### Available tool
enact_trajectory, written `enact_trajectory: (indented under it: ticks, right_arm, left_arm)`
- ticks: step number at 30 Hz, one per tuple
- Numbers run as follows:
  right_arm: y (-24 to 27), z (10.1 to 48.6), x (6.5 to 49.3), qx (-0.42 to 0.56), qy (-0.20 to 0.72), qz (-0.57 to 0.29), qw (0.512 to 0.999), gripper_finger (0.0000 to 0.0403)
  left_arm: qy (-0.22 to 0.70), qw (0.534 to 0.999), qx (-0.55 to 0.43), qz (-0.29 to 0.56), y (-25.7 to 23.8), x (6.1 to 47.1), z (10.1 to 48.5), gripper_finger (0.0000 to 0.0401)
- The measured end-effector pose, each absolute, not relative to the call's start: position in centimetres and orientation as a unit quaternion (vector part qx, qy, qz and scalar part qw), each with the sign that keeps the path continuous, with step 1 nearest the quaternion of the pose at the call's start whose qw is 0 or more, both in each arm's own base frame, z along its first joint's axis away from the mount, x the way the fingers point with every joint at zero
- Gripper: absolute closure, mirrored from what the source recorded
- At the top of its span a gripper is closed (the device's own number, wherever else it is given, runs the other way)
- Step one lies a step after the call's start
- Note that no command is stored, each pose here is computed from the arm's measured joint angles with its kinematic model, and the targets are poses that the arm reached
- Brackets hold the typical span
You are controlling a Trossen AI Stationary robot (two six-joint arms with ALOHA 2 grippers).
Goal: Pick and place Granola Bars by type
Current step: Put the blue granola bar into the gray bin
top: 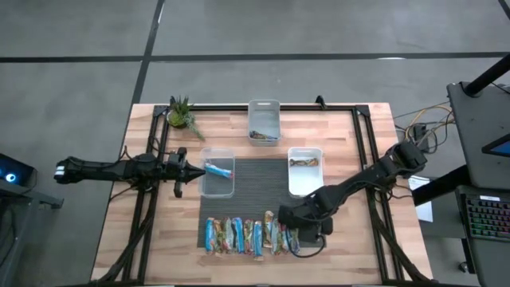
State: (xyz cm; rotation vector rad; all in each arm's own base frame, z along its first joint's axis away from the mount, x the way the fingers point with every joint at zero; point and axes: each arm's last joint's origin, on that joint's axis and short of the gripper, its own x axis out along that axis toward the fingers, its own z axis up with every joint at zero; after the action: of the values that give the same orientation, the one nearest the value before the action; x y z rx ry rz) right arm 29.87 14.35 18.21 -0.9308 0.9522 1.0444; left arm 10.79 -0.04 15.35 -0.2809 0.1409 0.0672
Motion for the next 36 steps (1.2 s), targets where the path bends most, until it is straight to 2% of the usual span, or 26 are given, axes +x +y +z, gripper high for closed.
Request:
enact_trajectory:
  ticks: [4, 9, 22, 36]
  right_arm:
    - [14.6, 17.9, 29.6, -0.422, 0.415, 0.469, 0.655, 0.0204]
    - [14.6, 17.3, 29.2, -0.423, 0.42, 0.474, 0.648, 0.0185]
    - [14.8, 17.7, 29.5, -0.423, 0.412, 0.47, 0.656, 0.0183]
    - [14.6, 16.2, 30.2, -0.419, 0.433, 0.467, 0.647, 0.0183]
  left_arm:
    - [0.07, 0.987, -0.14, 0.033, 0.0, 10.8, 15.4, 0.0401]
    - [0.07, 0.987, -0.14, 0.034, 0.0, 10.8, 15.4, 0.0401]
    - [0.07, 0.987, -0.14, 0.033, 0.0, 10.8, 15.3, 0.0401]
    - [0.07, 0.987, -0.14, 0.033, 0.0, 10.8, 15.3, 0.0401]
